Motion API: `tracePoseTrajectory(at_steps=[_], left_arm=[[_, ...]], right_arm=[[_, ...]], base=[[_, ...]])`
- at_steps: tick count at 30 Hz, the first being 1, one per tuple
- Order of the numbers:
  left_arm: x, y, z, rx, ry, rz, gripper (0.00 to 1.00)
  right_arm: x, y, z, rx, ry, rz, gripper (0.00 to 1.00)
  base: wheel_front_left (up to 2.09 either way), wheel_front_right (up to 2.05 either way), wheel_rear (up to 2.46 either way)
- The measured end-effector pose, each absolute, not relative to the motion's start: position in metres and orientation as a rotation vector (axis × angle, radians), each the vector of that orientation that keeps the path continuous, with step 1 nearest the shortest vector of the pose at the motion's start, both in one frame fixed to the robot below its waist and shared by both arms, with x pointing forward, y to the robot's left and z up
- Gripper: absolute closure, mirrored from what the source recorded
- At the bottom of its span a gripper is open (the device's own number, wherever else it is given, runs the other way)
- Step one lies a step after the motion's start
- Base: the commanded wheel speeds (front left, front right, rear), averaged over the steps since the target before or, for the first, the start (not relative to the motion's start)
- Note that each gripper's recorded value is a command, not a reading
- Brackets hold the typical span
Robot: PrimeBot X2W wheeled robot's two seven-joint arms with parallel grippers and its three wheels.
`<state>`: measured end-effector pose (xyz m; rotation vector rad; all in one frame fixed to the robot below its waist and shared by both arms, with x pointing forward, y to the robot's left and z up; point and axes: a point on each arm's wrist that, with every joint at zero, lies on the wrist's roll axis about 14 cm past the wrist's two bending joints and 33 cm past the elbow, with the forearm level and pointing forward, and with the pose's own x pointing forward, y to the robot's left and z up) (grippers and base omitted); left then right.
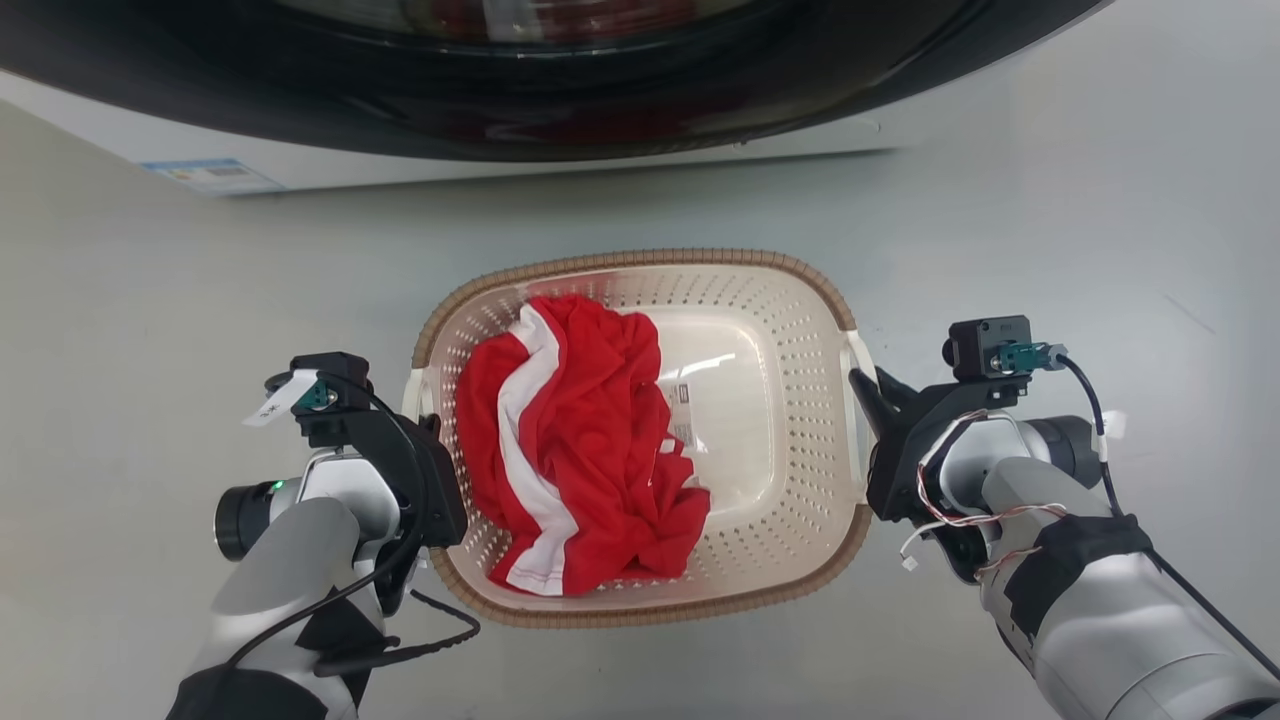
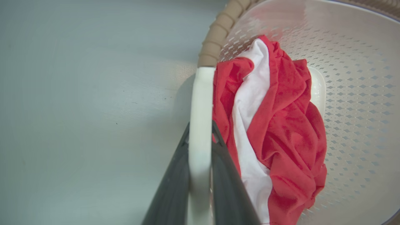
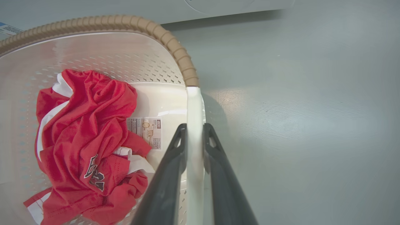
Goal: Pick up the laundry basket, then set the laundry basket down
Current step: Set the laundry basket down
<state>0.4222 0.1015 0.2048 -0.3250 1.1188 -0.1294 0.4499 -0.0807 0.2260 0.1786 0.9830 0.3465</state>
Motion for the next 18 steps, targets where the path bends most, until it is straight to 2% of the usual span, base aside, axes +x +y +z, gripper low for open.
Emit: tracePoseTrajectory(at_steps=[18], left_arm=[[0.422,0.104,0.169,-0.316,1.094,-0.111,1.0]], right_arm=[[0.454,-0.081,0.187,0.164,0.958,0.357,1.0]], base=[[0.0,0.0,0.0]])
